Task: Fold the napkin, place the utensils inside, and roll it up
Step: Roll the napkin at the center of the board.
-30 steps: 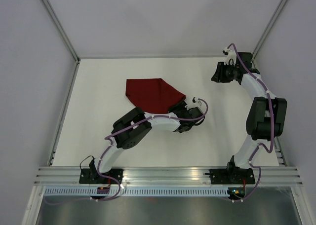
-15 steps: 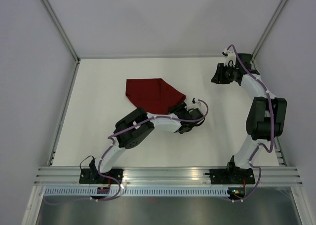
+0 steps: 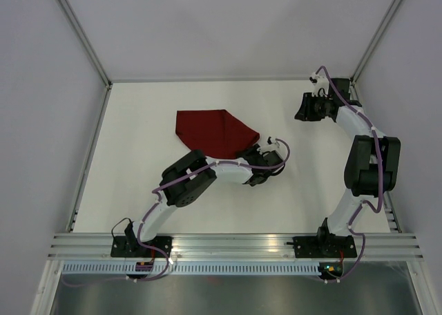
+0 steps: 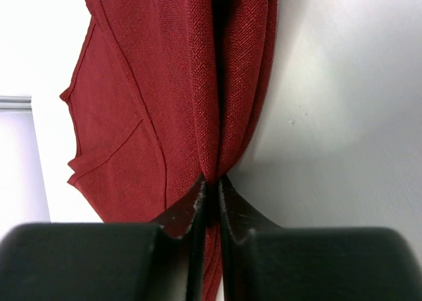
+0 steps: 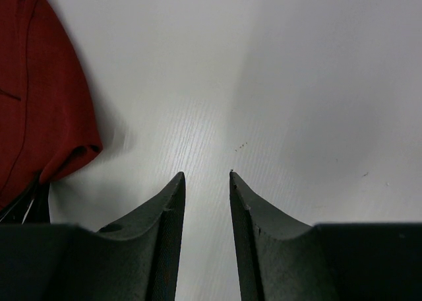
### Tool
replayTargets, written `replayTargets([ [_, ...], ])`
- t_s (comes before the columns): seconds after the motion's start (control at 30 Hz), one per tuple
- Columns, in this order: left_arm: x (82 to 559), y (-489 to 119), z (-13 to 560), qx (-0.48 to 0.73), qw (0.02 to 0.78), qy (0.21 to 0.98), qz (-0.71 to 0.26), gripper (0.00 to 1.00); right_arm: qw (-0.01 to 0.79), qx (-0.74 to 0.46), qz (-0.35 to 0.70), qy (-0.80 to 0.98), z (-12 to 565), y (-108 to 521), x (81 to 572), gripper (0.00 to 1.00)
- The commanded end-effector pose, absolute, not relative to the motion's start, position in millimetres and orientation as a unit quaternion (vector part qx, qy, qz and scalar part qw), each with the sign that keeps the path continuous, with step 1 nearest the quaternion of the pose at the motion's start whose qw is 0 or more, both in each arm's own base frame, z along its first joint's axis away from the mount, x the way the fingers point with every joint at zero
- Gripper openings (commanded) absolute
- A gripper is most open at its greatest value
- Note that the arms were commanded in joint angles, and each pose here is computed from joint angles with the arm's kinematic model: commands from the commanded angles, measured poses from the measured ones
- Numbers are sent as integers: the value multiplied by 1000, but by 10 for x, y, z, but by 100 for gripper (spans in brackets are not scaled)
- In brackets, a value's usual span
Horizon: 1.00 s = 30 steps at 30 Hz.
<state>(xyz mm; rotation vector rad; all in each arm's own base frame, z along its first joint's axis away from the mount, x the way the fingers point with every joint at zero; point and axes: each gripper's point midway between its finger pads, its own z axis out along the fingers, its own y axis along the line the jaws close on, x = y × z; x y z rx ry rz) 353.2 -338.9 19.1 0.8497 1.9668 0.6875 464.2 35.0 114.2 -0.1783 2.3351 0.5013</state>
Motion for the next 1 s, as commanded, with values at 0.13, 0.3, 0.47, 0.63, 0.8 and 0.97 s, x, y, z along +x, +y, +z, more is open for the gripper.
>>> replayTargets([
  [0.13, 3502, -3396, -26, 369, 395, 807, 238, 5, 394, -95, 192, 894, 1318, 350, 4648, 39],
  [0.3, 3472, -3468, 64, 371, 399, 813, 208, 2, 397, -105, 185, 893, 1313, 339, 4591, 38],
  [0.47, 3374, -3521, 174, 384, 398, 817, 161, 2, 401, -123, 174, 891, 1333, 323, 4532, 38],
  [0.63, 3246, -3489, 205, 405, 390, 817, 129, 2, 401, -138, 165, 891, 1318, 306, 4468, 38],
  [0.8, 3117, -3432, 185, 419, 377, 819, 109, 2, 392, -144, 169, 893, 1260, 325, 4444, 39],
  [0.97, 2877, -3339, 98, 432, 356, 825, 83, 2, 384, -156, 168, 894, 1197, 359, 4388, 38],
])
